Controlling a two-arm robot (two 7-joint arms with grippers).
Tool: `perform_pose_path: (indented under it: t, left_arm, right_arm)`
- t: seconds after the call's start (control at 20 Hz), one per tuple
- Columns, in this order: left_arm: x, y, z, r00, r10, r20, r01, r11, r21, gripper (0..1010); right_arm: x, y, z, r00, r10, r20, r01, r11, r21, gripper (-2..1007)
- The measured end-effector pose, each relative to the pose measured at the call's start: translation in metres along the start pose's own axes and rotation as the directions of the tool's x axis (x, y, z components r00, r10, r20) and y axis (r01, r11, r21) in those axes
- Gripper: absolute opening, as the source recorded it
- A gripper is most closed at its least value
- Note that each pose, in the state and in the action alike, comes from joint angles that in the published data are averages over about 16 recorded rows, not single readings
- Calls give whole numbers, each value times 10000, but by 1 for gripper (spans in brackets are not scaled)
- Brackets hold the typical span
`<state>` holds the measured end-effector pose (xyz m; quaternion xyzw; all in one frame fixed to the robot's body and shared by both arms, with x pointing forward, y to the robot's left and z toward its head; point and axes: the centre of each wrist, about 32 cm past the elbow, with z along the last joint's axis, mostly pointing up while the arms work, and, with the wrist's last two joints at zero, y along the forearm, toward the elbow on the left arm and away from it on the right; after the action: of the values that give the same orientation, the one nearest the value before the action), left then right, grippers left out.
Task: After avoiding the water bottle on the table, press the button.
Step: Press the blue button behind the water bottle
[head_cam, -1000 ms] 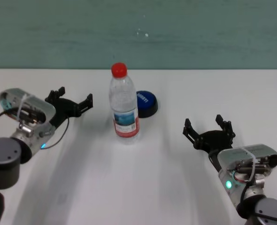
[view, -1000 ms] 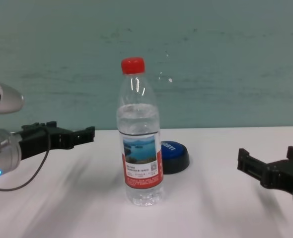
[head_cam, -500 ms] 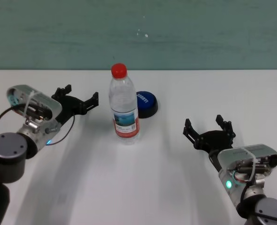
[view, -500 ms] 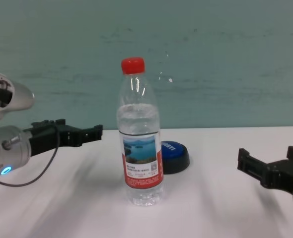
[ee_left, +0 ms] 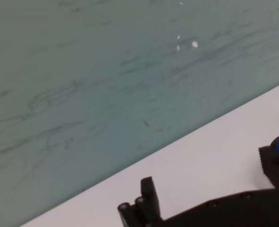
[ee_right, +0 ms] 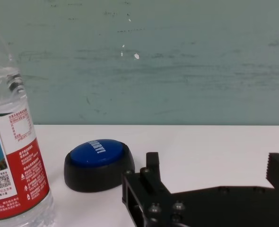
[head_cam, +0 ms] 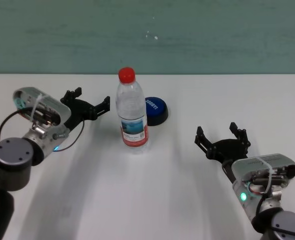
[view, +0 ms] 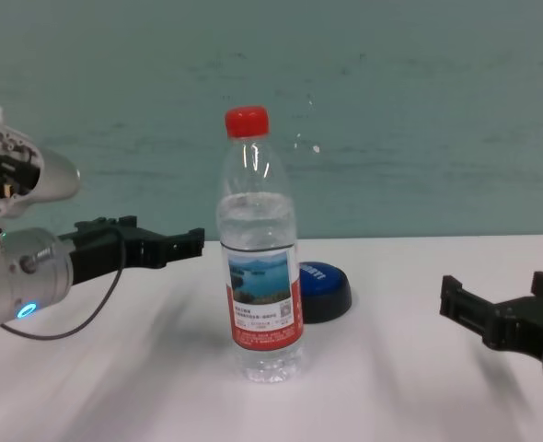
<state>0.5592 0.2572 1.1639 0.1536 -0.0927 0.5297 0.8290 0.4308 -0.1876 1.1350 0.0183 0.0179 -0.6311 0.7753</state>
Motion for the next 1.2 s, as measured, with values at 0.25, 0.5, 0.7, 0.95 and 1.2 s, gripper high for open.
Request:
perform_pose_path:
  t: [0.25, 0.5, 0.7, 0.95, 1.2]
  left_arm:
    - [-11, -35, 15, 9999, -122, 58, 122, 9999, -64, 1004]
    - [-21, -61, 28, 9997, -224, 100, 226, 9997, -115, 1004]
    - [-27, -77, 36, 9995, -292, 124, 293, 9995, -147, 1004]
    - [-32, -91, 42, 9993, -358, 147, 360, 9992, -166, 1004]
    - [-41, -105, 47, 9990, -420, 168, 423, 9989, -178, 1004]
  right_arm:
    - [0, 0, 0, 10000, 0, 0, 0, 10000, 0, 1003]
    - [0, 0, 0, 10000, 0, 0, 0, 10000, 0, 1003]
    - [0, 0, 0, 10000, 0, 0, 0, 10000, 0, 1003]
    - [0, 0, 0, 10000, -1, 0, 1, 10000, 0, 1003]
    - [0, 0, 0, 10000, -1, 0, 1, 10000, 0, 1003]
